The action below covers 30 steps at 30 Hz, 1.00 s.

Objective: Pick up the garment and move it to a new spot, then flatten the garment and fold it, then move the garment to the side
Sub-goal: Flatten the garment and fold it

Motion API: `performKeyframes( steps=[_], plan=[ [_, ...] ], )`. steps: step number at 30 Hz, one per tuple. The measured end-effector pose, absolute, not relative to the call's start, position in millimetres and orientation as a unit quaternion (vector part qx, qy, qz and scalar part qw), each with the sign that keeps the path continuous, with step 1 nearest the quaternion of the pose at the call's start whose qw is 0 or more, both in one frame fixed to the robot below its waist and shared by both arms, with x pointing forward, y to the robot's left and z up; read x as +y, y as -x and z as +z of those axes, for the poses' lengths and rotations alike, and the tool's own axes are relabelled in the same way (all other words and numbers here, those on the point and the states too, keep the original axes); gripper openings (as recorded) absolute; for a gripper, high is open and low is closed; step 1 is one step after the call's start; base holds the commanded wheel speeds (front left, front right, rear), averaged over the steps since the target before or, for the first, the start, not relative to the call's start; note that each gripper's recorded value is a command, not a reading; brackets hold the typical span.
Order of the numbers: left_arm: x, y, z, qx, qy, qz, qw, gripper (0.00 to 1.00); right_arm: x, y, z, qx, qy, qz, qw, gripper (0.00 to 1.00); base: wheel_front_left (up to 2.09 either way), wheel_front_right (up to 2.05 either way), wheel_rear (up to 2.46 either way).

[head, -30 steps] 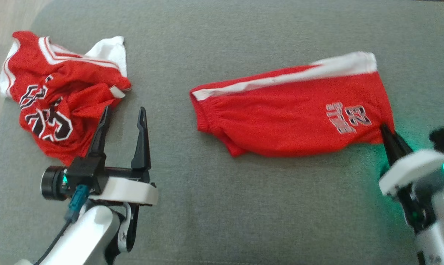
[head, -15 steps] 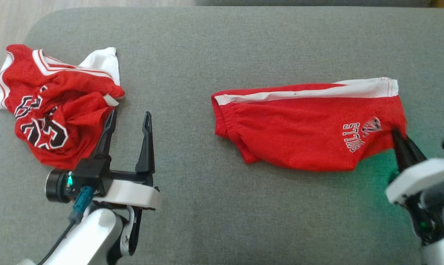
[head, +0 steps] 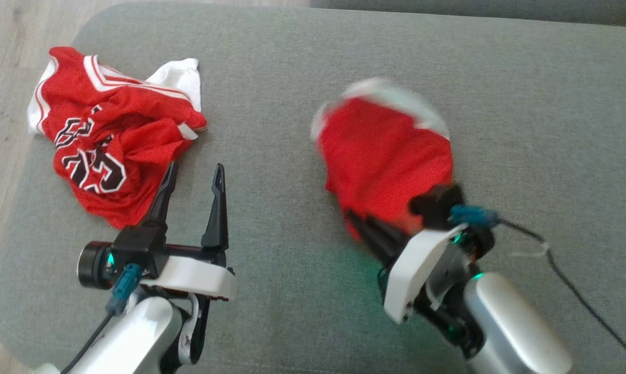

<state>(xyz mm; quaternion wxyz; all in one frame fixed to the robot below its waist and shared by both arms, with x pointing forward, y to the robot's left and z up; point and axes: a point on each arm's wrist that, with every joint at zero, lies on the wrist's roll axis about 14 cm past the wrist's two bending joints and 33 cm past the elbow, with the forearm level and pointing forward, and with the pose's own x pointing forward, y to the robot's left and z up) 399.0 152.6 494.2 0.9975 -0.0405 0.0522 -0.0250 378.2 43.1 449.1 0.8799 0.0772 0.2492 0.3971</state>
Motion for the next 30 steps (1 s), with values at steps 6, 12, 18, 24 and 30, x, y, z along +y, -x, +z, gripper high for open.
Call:
performKeyframes(
  steps=[6, 12, 18, 24, 30],
  plan=[
    [161, -397, 486, 0.061, 0.041, -0.011, 0.997, 1.00, 55, -352, 410, 0.303, -0.093, 0.410, 0.855, 1.00, 0.00, 0.00, 0.00],
    [164, -400, 483, 0.065, 0.050, -0.001, 0.997, 1.00, 56, -368, 441, 0.223, -0.154, 0.401, 0.875, 1.00, 0.00, 0.00, 0.00],
    [165, -397, 485, 0.056, 0.042, 0.001, 0.998, 1.00, -3, -417, 488, 0.082, -0.140, 0.320, 0.933, 1.00, 0.00, 0.00, 0.00],
    [169, -395, 488, 0.046, 0.026, 0.002, 0.999, 1.00, -105, -446, 520, 0.004, -0.067, 0.174, 0.982, 1.00, 0.00, 0.00, 0.00],
    [179, -386, 486, 0.048, 0.008, 0.011, 0.999, 1.00, -157, -418, 515, 0.030, -0.045, 0.092, 0.994, 1.00, 0.00, 0.00, 0.00]
  ],
)
